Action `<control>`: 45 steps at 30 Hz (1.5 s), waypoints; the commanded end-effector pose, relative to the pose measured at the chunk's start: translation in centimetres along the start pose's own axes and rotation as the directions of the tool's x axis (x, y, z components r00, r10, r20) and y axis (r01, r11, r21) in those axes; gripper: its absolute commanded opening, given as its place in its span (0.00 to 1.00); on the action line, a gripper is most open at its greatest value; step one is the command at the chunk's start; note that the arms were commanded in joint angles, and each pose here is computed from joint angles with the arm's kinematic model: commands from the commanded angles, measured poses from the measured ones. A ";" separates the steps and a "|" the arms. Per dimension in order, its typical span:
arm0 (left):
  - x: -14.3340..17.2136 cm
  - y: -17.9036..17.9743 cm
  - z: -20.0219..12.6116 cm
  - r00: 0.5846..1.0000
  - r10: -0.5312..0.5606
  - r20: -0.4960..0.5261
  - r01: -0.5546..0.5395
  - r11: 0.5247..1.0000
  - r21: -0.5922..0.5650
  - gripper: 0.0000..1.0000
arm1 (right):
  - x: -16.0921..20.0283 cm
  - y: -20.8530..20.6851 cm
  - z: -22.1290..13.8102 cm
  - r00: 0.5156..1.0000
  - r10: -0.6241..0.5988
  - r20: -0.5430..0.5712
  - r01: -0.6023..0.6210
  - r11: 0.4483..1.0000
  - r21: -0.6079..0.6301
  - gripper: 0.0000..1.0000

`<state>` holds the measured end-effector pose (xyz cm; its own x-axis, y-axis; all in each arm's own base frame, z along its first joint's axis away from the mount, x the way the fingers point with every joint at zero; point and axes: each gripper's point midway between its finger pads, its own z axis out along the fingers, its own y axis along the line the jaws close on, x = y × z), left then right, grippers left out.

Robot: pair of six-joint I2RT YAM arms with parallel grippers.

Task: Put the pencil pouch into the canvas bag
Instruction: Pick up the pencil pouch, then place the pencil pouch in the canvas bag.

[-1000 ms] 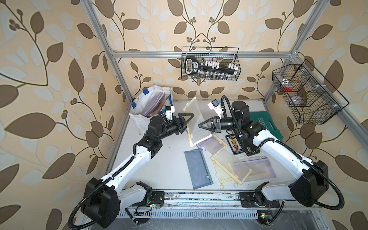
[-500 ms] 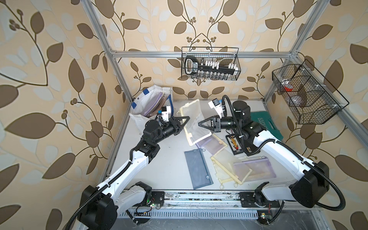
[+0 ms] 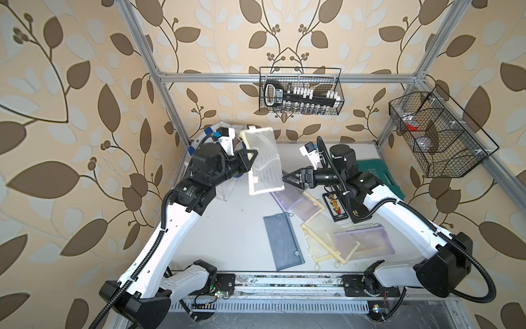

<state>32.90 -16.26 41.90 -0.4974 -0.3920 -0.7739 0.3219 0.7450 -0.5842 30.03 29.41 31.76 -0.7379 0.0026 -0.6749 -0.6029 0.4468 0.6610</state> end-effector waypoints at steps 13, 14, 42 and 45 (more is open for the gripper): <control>-10.0 13.8 2.0 0.551 0.611 -0.568 -0.778 0.132 -0.614 0.00 | -0.2 -1.8 -0.6 0.998 -0.047 -0.051 0.054 0.987 0.151 1.00; -10.3 14.2 2.5 0.517 0.613 -0.597 -0.794 0.083 -0.602 0.00 | -0.1 -1.8 -0.6 0.997 -0.046 -0.054 0.054 0.987 0.151 1.00; -6.4 25.3 7.2 0.561 0.510 -0.652 -0.806 0.159 -0.570 0.00 | -0.9 -5.0 0.6 0.998 0.029 -0.063 -0.021 0.991 0.131 1.00; -5.5 26.4 7.8 0.577 0.493 -0.651 -0.802 0.189 -0.567 0.00 | -0.9 -5.0 0.8 0.997 0.035 -0.063 -0.026 0.991 0.127 1.00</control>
<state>50.13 1.48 27.88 -0.6814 0.5436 -0.4901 0.0494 0.7022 0.7102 33.50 27.38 26.91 -0.7975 -0.0508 -0.6012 -0.5109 0.5869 0.6281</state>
